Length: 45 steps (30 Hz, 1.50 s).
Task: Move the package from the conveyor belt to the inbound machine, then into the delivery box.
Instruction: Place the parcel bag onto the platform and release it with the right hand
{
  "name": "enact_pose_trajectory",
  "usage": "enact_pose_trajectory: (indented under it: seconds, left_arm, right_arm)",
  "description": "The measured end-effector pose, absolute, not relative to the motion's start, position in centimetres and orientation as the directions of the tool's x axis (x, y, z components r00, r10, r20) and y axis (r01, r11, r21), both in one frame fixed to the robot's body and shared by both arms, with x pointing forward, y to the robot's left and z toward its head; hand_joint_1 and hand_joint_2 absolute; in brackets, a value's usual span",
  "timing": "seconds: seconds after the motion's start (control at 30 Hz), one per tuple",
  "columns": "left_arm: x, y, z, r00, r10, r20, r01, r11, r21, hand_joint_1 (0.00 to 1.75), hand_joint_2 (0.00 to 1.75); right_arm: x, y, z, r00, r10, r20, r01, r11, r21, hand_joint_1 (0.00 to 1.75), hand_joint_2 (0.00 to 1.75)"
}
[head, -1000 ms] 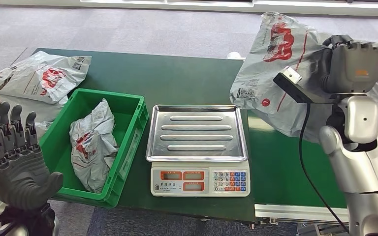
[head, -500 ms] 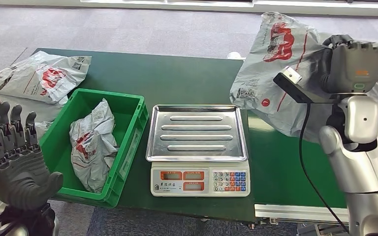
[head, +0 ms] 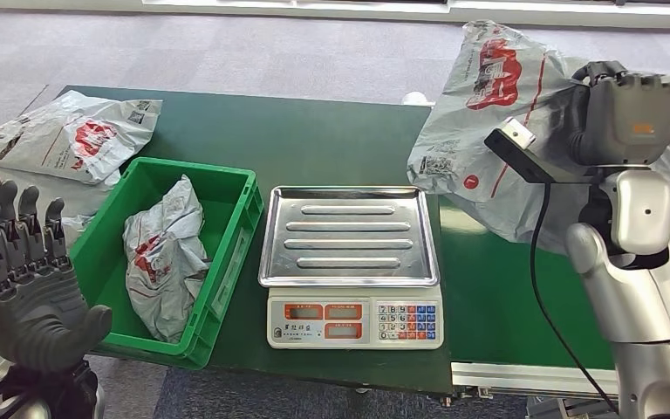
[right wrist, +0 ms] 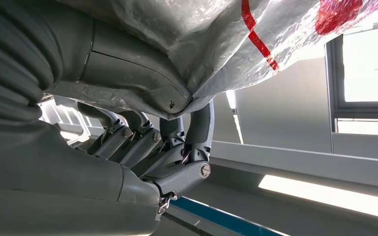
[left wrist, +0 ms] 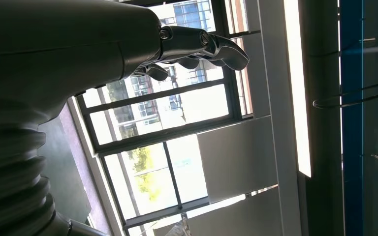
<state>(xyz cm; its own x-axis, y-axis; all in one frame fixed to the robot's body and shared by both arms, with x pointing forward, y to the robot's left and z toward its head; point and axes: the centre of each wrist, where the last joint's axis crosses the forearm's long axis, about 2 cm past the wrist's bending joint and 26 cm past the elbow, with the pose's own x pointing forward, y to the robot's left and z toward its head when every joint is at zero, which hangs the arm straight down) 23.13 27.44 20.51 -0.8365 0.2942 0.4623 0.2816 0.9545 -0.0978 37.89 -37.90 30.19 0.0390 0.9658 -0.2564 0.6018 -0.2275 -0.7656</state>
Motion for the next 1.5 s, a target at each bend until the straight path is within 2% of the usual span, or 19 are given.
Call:
enact_pose_trajectory:
  seconds: [0.27,0.37,0.43,0.53,0.6,0.7,0.97,1.4,1.5]
  left_arm:
    - [23.1,27.4,20.5,-0.837,0.294,0.462,0.282,0.955,-0.098,0.0,1.75]
    - [23.1,27.5,20.5,-0.838,0.287,0.463,0.272,0.957,-0.102,0.0,1.75]
    - [23.1,27.5,20.5,-0.842,0.28,0.461,0.261,0.959,-0.106,0.0,1.75]
    - [23.4,27.3,20.9,-0.846,0.283,0.451,0.265,0.959,-0.106,0.0,1.75]
    - [23.4,27.2,20.9,-0.845,0.287,0.45,0.268,0.957,-0.106,0.0,1.75]
    - [23.3,27.2,20.8,-0.844,0.285,0.455,0.265,0.958,-0.108,0.0,1.75]
    - [23.2,27.2,20.6,-0.842,0.283,0.46,0.261,0.959,-0.111,0.0,1.75]
    - [23.1,27.2,20.6,-0.841,0.282,0.462,0.262,0.959,-0.11,0.0,1.75]
    - [23.1,27.3,20.6,-0.841,0.282,0.462,0.262,0.959,-0.109,0.0,1.75]
  right_arm:
    - [37.9,-37.9,30.2,0.039,0.966,-0.256,0.603,-0.227,-0.765,1.75,1.75]
    - [38.4,-36.7,29.9,-0.054,0.966,-0.252,0.556,-0.181,-0.812,1.75,1.75]
    - [40.2,-32.0,28.6,-0.259,0.934,-0.247,0.472,-0.102,-0.876,1.75,1.75]
    - [41.1,-20.3,25.0,-0.578,0.783,-0.23,0.353,-0.014,-0.935,1.75,1.75]
    - [40.6,-15.3,23.7,-0.665,0.719,-0.202,0.307,0.017,-0.952,1.75,1.75]
    - [40.6,-12.1,23.3,-0.71,0.683,-0.169,0.267,0.039,-0.963,1.75,1.75]
    - [40.3,-9.3,22.7,-0.753,0.639,-0.156,0.22,0.022,-0.975,1.75,1.75]
    - [40.5,-8.6,22.4,-0.765,0.626,-0.151,0.196,0.002,-0.981,1.75,1.75]
    - [40.5,-8.6,22.3,-0.765,0.626,-0.15,0.192,0.0,-0.981,0.45,1.75]
